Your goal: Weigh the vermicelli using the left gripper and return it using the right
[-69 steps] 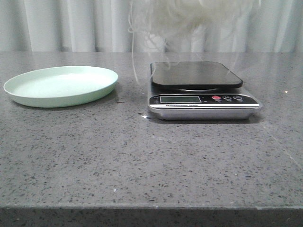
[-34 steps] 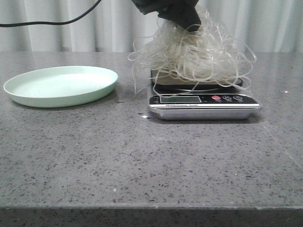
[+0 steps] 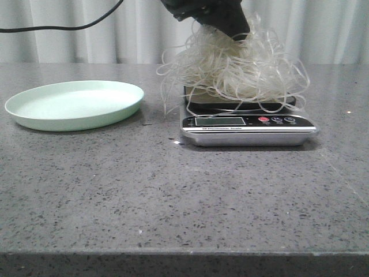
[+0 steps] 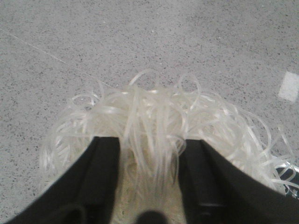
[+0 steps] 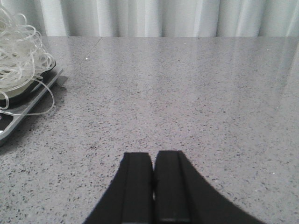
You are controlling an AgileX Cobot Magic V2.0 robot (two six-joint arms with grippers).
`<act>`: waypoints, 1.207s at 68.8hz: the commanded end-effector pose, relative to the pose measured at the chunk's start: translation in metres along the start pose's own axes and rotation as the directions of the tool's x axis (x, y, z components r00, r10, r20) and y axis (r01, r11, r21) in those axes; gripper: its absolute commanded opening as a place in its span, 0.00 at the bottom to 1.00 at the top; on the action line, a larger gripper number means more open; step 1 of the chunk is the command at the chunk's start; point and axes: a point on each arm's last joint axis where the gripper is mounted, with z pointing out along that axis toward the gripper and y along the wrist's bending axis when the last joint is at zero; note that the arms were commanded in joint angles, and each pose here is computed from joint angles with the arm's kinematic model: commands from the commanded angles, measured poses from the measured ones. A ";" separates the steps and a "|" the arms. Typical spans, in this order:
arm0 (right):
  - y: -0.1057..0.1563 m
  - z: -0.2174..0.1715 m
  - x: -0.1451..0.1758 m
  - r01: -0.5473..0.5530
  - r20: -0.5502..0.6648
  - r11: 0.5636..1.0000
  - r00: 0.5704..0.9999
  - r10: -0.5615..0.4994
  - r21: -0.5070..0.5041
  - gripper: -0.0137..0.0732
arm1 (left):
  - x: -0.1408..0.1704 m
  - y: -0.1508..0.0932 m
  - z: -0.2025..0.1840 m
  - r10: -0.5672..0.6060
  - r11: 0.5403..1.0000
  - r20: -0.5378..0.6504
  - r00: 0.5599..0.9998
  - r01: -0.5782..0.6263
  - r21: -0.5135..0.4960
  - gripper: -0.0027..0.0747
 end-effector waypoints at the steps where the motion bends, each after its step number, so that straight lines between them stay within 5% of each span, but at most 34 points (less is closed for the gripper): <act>1: 0.000 -0.002 -0.011 0.001 0.106 1.000 0.994 -0.001 0.001 0.33 | -0.032 -0.005 -0.036 0.032 0.999 0.121 0.992 -0.027 -0.041 0.64; 18: 0.000 -0.002 -0.011 0.001 0.106 1.000 0.994 -0.001 0.001 0.33 | -0.045 -0.010 -0.078 0.131 0.989 0.128 0.983 -0.121 -0.084 0.64; 40: 0.000 -0.002 -0.011 0.001 0.106 1.000 0.994 -0.001 0.001 0.33 | -0.044 0.015 -0.170 -0.028 0.978 0.136 0.990 0.056 -0.200 0.62; 58: 0.000 -0.002 -0.011 0.001 0.106 1.000 0.994 -0.001 0.001 0.33 | -0.017 0.027 -0.253 -0.099 0.886 0.144 0.985 0.153 -0.438 0.50; 83: 0.000 -0.002 -0.011 0.001 0.106 1.000 0.994 -0.001 0.001 0.33 | 0.055 -0.022 -0.323 -0.054 0.727 0.295 0.954 0.240 -0.643 0.26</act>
